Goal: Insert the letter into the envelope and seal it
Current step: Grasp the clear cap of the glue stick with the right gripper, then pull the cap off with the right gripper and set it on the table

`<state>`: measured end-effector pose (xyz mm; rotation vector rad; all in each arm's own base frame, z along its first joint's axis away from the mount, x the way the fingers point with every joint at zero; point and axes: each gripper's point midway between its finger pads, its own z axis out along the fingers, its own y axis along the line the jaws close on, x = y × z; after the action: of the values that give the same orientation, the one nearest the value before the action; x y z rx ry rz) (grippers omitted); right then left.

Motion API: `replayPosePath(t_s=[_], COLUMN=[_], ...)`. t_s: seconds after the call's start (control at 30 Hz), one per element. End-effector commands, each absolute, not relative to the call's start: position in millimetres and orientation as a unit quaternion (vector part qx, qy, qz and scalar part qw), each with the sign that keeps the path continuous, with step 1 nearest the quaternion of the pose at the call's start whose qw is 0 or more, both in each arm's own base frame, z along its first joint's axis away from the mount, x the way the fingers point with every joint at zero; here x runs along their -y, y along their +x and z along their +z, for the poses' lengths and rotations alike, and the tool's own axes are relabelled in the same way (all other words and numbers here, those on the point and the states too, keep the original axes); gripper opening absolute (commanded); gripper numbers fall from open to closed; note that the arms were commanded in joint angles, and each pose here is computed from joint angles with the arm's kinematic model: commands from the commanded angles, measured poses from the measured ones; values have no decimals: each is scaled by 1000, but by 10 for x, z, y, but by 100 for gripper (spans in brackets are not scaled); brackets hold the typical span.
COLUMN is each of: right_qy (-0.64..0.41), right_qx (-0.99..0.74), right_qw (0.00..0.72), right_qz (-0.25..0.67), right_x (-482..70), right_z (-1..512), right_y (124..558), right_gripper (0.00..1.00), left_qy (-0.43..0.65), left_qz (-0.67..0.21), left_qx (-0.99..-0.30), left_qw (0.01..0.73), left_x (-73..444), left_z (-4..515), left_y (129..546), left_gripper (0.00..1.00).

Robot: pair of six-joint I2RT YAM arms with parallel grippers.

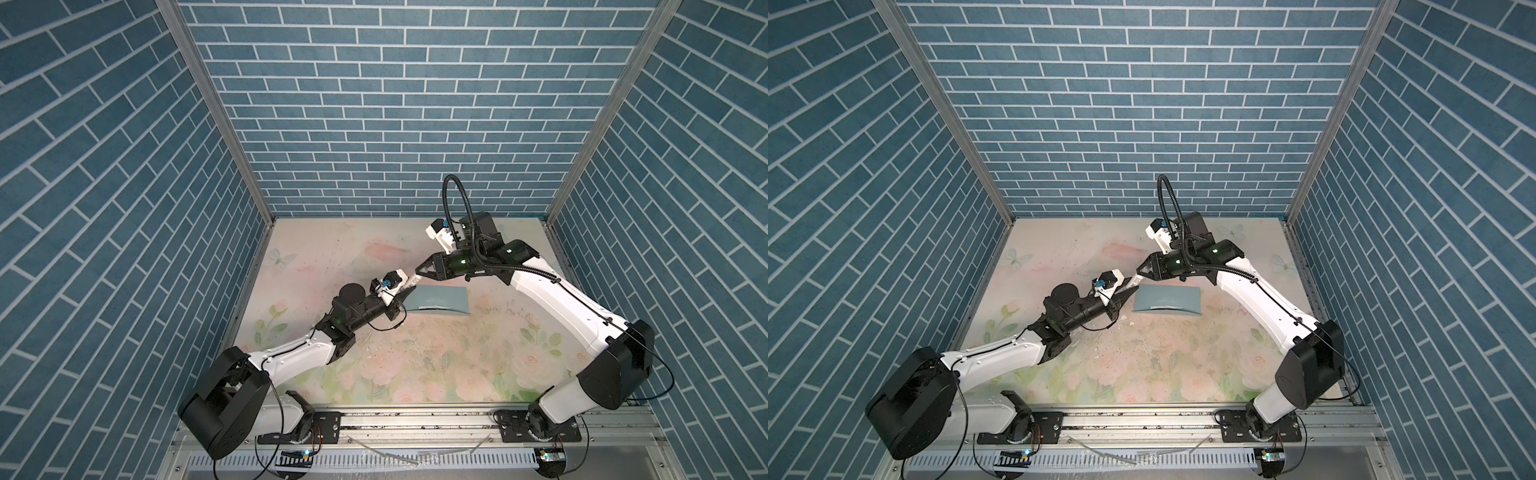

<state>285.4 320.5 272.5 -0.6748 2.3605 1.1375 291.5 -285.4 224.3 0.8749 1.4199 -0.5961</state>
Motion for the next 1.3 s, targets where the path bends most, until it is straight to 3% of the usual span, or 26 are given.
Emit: replayPosePath(t_s=[0.0, 0.43, 0.57, 0.93, 1.27], right_qy=[-245, -243, -218, -70, -24], right_qx=[-829, -826, -844, -937, -965], right_qw=[296, 306, 321, 322, 258], right_qz=[406, 407, 371, 119, 45], right_x=[-3042, -2958, -2756, -1481, -1033], right_z=[3176, 3232, 3133, 2087, 1146], right_y=[3031, 3060, 3224, 4174, 4568], right_gripper=[11, 11, 10, 12, 13], left_qy=[395, 397, 396, 392, 392], left_qz=[-253, -254, -253, -253, -249], left_qx=[-641, -641, -640, -639, -638], left_qw=[607, 605, 608, 611, 614], left_x=[2817, 2835, 2829, 2815, 2788], left_z=[1997, 1970, 1993, 2045, 2077], left_y=[2859, 2836, 2838, 2801, 2781], left_gripper=[0, 0, 0, 0, 0])
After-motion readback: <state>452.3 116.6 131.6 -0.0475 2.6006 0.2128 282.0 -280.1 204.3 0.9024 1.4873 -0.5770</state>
